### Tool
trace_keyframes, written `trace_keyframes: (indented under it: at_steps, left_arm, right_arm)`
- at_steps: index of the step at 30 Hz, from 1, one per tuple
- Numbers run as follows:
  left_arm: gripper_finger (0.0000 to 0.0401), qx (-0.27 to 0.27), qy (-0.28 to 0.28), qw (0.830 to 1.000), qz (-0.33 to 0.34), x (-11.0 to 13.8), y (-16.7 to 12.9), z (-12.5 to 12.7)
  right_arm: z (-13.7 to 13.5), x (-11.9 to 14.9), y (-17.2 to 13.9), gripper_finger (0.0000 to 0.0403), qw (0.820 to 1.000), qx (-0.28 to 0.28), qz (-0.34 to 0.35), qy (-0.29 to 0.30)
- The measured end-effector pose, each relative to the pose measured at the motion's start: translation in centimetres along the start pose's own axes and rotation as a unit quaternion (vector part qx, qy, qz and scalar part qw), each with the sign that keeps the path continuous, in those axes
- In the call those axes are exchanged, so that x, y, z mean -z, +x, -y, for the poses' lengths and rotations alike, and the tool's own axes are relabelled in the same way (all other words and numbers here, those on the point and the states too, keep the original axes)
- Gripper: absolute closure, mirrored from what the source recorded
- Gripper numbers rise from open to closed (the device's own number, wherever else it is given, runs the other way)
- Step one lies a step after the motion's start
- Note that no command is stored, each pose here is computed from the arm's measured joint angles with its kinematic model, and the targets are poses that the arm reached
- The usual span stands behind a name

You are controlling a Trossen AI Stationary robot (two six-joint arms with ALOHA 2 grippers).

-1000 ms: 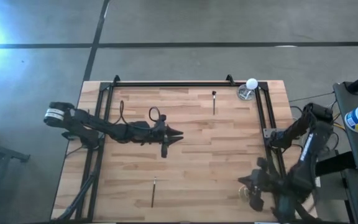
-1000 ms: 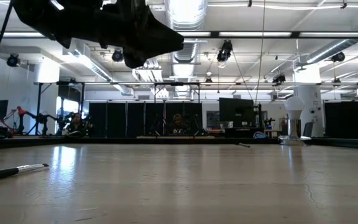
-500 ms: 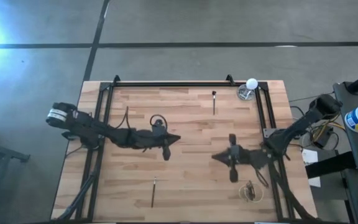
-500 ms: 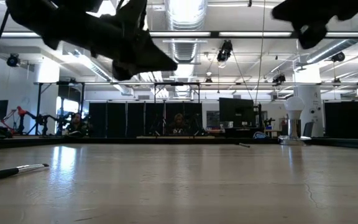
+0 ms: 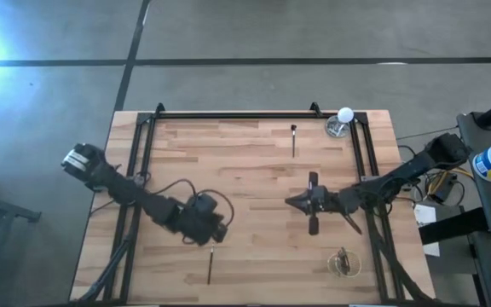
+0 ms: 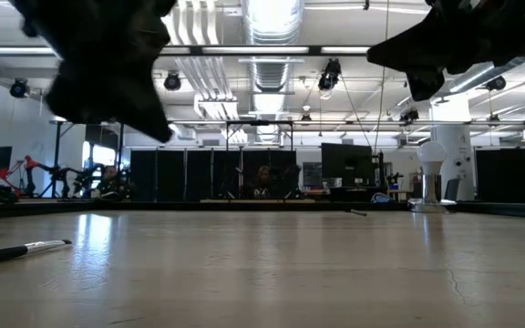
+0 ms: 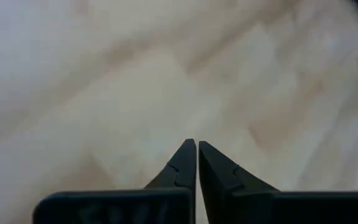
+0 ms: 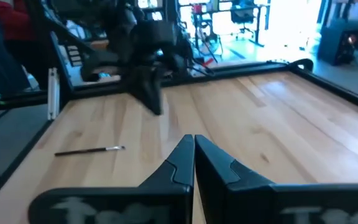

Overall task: Pick & Place Makeup Brushes
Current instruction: Put the eyeshadow brush into the makeup brush holder

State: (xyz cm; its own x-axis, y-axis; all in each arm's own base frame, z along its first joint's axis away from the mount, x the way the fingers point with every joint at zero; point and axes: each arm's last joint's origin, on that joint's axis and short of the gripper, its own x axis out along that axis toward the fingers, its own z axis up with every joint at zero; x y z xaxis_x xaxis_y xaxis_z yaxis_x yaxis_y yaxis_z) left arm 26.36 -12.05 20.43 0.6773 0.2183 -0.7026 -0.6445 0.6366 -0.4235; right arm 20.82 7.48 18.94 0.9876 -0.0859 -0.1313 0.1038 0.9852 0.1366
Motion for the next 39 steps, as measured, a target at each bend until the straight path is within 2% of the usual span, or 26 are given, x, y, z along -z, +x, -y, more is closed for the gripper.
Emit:
trace_keyframes:
  at_steps: [5, 11, 15, 18, 23, 28, 34, 39]
  left_arm:
    - [0.0358, 0.005, -0.082, 0.992, -0.095, 2.3, -0.6, 1.7]
    - [0.0314, -0.069, -0.124, 0.973, -0.183, 5.0, 0.6, 2.6]
    - [0.0299, -0.107, -0.137, 0.968, -0.182, 5.7, 1.7, 3.0]
    - [0.0297, -0.118, -0.147, 0.966, -0.176, 6.0, 2.4, 3.1]
    - [0.03, -0.17, -0.163, 0.957, -0.167, 6.4, 2.9, 2.4]
    - [0.03, -0.163, -0.164, 0.963, -0.139, 6.3, 3.1, 2.3]
    - [0.0302, -0.144, -0.177, 0.961, -0.155, 6.3, 3.2, 2.7]
    - [0.0315, -0.15, -0.178, 0.958, -0.167, 6.7, 3.5, 2.6]
  right_arm:
    - [0.0, 0.0, 0.0, 0.0394, 1.0, -0.001, 0.003, -0.013]
    - [0.0, 0.0, 0.0, 0.0394, 1.0, -0.001, 0.004, -0.013]
    - [0.0, 0.0, 0.0, 0.0394, 1.0, -0.002, 0.003, -0.013]
    - [0.0, 0.0, 0.0, 0.0394, 1.0, -0.003, 0.003, -0.013]
    - [0.0, 0.0, 0.0, 0.0394, 1.0, -0.003, 0.003, -0.013]
    - [0.0, 0.0, 0.0, 0.0394, 1.0, -0.003, 0.003, -0.013]
    - [0.0, 0.0, 0.0, 0.0394, 1.0, -0.003, 0.003, -0.013]
    - [0.0, 0.0, 0.0, 0.0394, 1.0, -0.003, 0.003, -0.013]
